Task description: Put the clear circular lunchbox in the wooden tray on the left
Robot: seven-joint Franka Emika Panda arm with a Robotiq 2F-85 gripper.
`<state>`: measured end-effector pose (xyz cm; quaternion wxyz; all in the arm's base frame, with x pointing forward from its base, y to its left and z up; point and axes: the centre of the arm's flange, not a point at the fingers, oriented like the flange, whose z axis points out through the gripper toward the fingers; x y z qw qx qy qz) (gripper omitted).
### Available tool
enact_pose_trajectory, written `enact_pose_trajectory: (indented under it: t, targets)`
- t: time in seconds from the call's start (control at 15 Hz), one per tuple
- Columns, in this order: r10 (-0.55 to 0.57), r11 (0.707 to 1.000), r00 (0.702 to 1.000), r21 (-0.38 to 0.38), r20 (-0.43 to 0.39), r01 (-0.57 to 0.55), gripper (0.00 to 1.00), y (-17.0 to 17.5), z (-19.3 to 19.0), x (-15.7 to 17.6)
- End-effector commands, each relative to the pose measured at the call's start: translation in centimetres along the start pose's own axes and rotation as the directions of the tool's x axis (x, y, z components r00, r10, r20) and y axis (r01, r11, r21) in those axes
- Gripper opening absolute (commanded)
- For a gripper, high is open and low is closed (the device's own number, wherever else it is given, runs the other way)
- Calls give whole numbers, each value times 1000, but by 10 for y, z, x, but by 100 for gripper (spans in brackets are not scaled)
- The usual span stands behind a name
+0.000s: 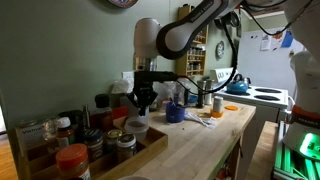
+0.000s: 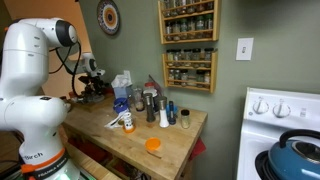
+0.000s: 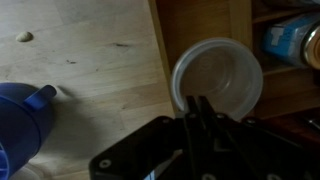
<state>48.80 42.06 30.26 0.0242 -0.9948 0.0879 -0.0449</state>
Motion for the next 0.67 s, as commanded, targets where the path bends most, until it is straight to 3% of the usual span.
enact_pose_trajectory:
  t: [0.0,0.2,0.27,0.47,0.53,0.6]
  targets:
    - [38,999,999,16,20,-38,40,-2,-9,12]
    - [36,993,999,110,-30,-33,62,35,-50,15]
    - [-32,984,997,175,-68,44,69,53,-67,10]
    - [-173,952,973,229,-150,205,93,81,-89,-11]
    - [-97,974,987,192,-130,121,74,40,-75,25]
    - [-129,967,981,202,-147,157,81,48,-82,18]
